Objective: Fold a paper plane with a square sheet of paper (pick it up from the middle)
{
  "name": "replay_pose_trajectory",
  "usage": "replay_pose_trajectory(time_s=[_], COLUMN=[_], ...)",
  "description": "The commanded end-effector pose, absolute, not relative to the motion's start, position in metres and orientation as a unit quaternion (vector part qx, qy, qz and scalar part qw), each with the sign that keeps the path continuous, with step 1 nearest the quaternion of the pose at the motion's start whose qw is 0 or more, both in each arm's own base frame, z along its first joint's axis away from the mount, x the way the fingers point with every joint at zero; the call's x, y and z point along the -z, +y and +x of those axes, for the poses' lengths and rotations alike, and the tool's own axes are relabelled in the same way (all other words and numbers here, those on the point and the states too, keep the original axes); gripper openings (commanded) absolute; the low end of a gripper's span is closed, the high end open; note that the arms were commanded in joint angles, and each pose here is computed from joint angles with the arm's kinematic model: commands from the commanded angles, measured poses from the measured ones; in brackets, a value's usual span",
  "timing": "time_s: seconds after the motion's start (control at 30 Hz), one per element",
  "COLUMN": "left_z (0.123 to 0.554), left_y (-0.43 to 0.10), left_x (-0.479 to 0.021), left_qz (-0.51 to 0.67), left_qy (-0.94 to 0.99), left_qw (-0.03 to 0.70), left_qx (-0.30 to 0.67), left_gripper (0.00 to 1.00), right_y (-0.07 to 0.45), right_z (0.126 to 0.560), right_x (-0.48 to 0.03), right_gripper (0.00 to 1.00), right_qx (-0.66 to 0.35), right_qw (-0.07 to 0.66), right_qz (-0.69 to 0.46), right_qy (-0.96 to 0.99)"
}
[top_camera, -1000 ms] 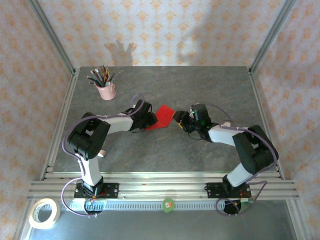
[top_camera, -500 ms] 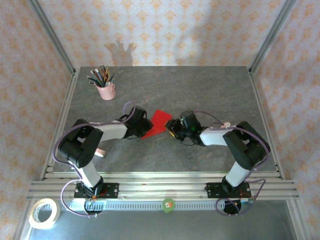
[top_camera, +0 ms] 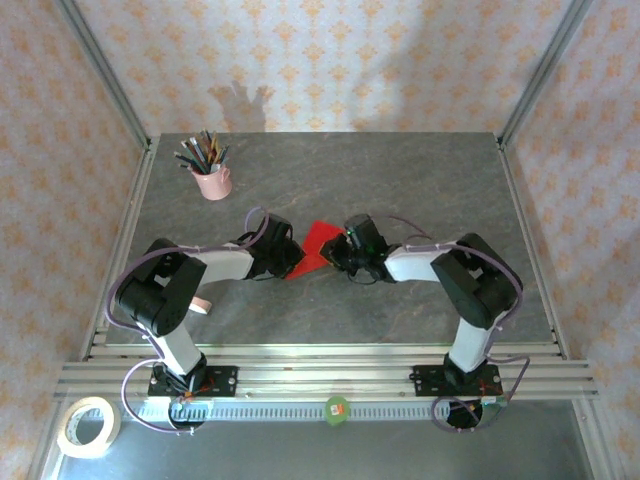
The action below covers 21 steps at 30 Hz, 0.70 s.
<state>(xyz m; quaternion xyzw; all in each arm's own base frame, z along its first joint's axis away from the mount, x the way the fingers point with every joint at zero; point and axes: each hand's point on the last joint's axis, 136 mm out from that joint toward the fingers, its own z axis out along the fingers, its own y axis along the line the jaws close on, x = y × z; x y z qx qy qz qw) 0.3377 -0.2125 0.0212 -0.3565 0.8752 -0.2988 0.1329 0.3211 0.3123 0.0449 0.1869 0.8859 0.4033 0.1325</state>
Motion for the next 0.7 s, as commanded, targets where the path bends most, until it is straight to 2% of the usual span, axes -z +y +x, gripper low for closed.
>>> replay_pose_trajectory(time_s=[0.0, 0.3, 0.67], left_z=[0.338, 0.357, 0.355], left_y=[-0.216, -0.233, -0.216], left_x=[-0.03, -0.065, -0.021], left_qz=[-0.347, -0.277, -0.286], left_qy=[0.874, 0.877, 0.905], left_qw=[0.134, 0.172, 0.158], left_qx=[0.312, 0.351, 0.273], left_gripper=[0.18, 0.18, 0.17], right_y=[0.319, 0.305, 0.311], right_z=[0.317, 0.307, 0.314], right_x=[-0.032, -0.002, -0.023], right_gripper=[0.15, 0.14, 0.17], right_qx=[-0.382, -0.315, -0.337], right_qw=[0.119, 0.1, 0.118], right_qz=[0.164, 0.139, 0.128], right_qy=[0.902, 0.933, 0.925])
